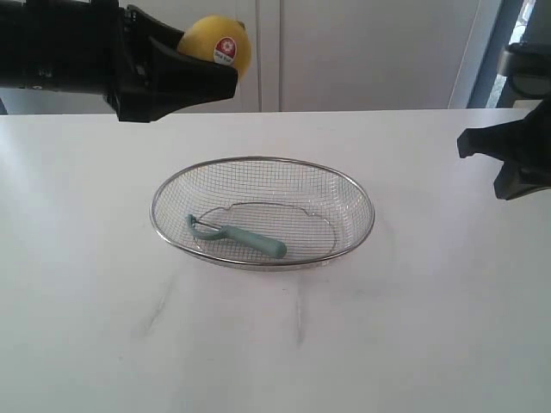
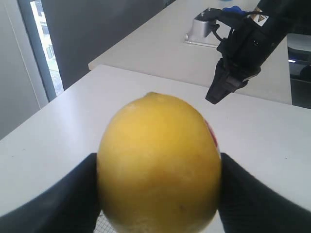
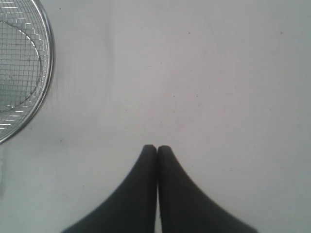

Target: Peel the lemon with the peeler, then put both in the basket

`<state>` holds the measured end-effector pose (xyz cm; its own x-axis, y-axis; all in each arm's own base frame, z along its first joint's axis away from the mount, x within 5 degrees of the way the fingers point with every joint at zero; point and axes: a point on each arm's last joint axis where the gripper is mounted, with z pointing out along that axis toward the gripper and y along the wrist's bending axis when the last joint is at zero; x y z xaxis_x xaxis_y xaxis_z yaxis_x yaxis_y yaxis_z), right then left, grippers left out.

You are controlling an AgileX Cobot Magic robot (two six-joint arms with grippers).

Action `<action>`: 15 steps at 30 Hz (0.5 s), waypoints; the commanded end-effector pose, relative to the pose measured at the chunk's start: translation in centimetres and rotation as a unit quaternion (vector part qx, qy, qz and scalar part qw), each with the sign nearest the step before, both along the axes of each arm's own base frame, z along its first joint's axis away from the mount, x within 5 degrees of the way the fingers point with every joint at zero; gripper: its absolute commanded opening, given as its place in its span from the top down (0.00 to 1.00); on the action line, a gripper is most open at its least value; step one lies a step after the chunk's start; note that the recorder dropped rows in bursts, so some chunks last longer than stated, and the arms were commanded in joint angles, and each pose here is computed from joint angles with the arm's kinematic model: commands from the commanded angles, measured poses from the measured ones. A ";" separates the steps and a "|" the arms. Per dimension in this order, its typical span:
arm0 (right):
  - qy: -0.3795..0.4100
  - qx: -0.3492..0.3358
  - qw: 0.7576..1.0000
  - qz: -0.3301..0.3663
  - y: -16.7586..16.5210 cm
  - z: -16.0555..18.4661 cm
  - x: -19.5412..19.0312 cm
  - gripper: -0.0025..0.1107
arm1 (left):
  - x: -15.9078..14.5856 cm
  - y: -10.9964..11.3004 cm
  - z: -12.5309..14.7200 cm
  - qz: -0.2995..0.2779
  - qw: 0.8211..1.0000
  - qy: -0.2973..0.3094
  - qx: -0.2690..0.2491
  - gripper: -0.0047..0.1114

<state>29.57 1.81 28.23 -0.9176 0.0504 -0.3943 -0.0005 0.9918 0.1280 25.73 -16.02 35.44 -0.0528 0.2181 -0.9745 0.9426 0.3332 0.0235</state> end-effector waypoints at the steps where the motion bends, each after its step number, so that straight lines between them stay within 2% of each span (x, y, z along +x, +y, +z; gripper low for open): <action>1: -0.008 -0.001 1.000 -0.008 -0.3 0.2 -0.1 0.98 | 0.0 0.1 0.6 0.004 1.000 0.003 -0.020 0.96; 15: -0.008 -0.001 1.000 -0.008 -0.3 0.2 -0.1 0.98 | 0.2 0.2 0.6 0.018 1.000 0.004 -0.019 0.96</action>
<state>29.57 1.81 28.23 -0.9176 0.0578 -0.3933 0.0063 0.9914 0.1309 25.93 -15.95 35.42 -0.0538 0.2207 -0.9739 0.9348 0.3541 0.0286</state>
